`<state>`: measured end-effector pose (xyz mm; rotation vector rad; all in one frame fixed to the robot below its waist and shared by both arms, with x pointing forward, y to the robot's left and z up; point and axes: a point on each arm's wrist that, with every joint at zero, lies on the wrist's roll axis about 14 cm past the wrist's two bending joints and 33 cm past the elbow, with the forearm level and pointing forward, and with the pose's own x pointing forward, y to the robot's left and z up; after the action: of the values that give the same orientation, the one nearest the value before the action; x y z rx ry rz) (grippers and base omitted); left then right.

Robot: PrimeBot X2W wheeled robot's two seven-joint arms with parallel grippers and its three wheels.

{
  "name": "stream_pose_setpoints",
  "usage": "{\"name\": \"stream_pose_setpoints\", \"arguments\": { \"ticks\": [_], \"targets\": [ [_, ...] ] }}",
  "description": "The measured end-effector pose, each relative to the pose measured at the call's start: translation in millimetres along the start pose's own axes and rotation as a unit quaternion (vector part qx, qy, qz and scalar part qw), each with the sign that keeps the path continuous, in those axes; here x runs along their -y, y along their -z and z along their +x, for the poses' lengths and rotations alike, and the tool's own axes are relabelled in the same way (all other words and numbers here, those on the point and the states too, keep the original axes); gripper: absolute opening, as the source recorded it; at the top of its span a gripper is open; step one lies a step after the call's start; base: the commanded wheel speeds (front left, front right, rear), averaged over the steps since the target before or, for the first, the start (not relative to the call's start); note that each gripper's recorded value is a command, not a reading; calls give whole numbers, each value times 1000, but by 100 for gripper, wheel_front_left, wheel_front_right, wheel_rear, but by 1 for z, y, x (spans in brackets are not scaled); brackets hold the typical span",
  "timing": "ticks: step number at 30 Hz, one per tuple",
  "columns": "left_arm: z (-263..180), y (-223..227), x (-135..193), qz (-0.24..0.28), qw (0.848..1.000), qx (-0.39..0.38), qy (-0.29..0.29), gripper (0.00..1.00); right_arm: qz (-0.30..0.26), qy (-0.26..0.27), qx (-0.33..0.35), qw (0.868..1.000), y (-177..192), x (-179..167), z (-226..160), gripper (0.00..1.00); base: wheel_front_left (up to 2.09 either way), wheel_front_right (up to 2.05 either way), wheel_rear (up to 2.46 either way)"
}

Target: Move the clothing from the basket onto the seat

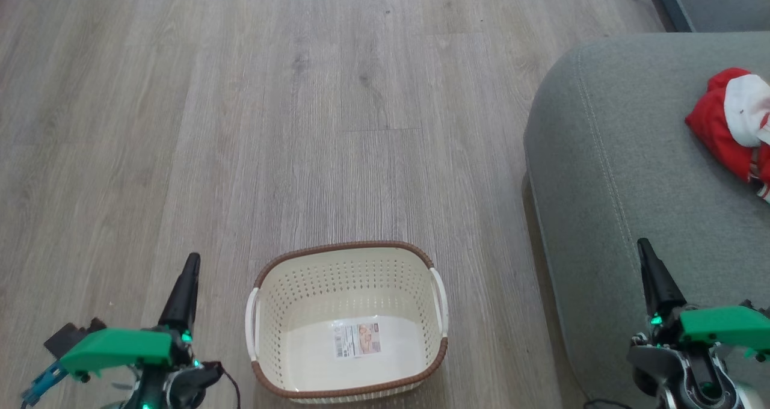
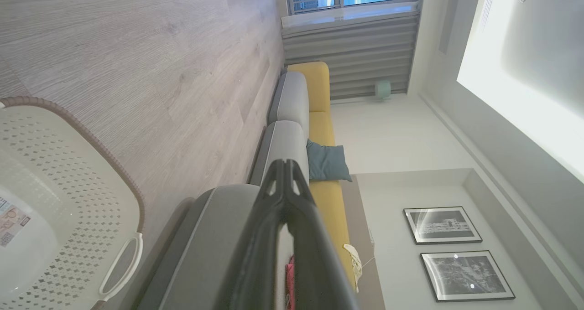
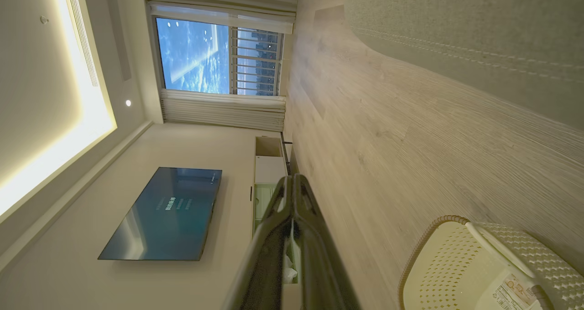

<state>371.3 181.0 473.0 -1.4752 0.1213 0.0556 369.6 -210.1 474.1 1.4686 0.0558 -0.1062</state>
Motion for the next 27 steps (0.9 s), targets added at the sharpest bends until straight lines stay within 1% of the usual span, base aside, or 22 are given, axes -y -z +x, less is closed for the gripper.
{"name": "stream_pose_setpoints", "arguments": {
  "ticks": [9,27],
  "targets": [
    [0,-5,0,-48,999,3,4,0,47,-10,-4,999,0,-6,4,0,0,0,0],
    [0,-6,0,-51,999,4,5,0,48,-9,-3,999,-1,-5,3,0,0,0,0]
  ]
}}
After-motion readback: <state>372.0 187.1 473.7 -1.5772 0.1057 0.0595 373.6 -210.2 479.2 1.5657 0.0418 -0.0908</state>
